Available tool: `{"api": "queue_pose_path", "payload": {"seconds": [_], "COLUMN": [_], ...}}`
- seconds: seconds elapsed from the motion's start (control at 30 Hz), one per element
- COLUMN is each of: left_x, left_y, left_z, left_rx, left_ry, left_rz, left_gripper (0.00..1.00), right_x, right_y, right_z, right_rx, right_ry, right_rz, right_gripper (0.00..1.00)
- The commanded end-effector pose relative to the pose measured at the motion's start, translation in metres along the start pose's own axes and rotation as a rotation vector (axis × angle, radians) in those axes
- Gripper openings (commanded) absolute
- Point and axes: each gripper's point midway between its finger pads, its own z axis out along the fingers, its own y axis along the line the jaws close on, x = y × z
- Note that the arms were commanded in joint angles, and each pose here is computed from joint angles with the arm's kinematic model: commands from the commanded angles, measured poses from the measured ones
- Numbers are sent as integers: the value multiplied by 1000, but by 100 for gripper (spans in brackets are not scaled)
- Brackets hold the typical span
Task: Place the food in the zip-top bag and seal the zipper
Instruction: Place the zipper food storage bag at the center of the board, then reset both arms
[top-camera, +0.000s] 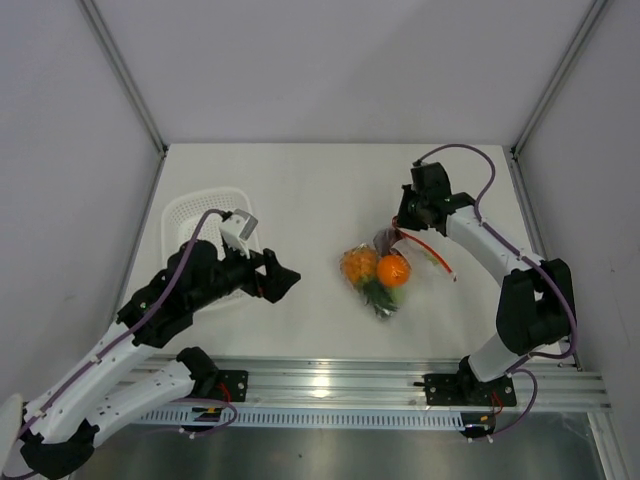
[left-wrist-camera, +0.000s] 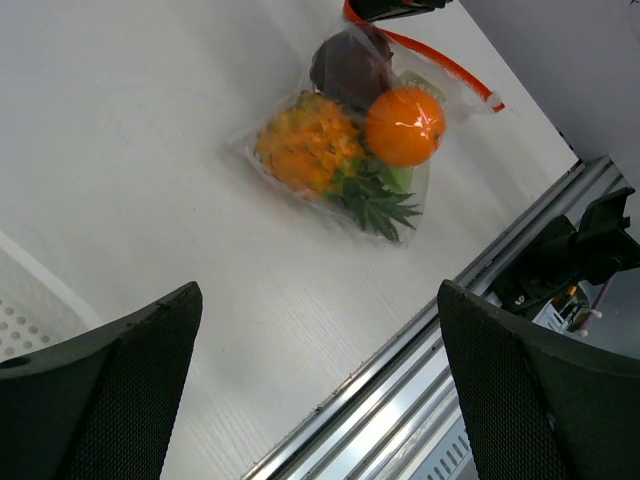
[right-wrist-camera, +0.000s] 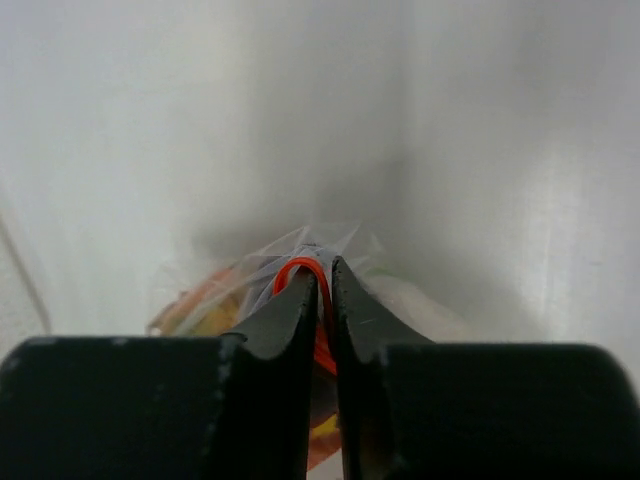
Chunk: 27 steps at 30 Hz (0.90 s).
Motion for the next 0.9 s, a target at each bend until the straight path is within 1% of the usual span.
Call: {"api": "queue_pose_path", "payload": {"seconds": [0.0,0.1,0.13,0.2,0.23,0.27,0.3,0.33,0.37,0.47,0.6,0.73,0.83,0.87], "left_x": [-9,-6,-8,-6,-5,-2,-5,0,3,7,9,9,10,12], "left_y": [-16,-19,-22,-21,-21,-21,-23,-21,-22,-22,-22,-25,-27,-26], "left_z": [9,14,16,20,22,25,26,28,31,34,38,41,43,44], "left_rx": [79,98,108,107,106,108,110,108,108,116,123,137,150,148], "left_ry": [-29,-13,-18,-10,-7,9,7,21,35,39,33,31,34,38], "left_rz": [-29,-40,-42,-52,-55,-62,-66,-72,-83,-95,-106,-119,-127,-131], "left_gripper": [99,99,100,100,100,100,99,99,100,100,99,100,100,100], "right_x": [-2,-2,-2,-6,-10,-12,-16,-19,-21,-20,-17,-1,10,18], "right_y": [-50,-64,-67,-67,-68,-69,-68,-67,-65,-64,-57,-45,-39,-40], "right_z": [-12,-13,-14,-22,-27,-32,-41,-46,-56,-71,-103,-127,-144,-147], "right_rx": [200,251,265,273,278,292,292,291,285,283,228,131,94,96], "right_ry": [-33,-33,-32,-53,-67,-82,-97,-109,-122,-129,-168,-176,-181,-164], "right_rz": [-45,-56,-58,-57,-54,-48,-47,-41,-39,-23,-14,-6,-2,3], "right_gripper": [15,27,38,53,57,65,80,97,100,99,100,99,99,99]}}
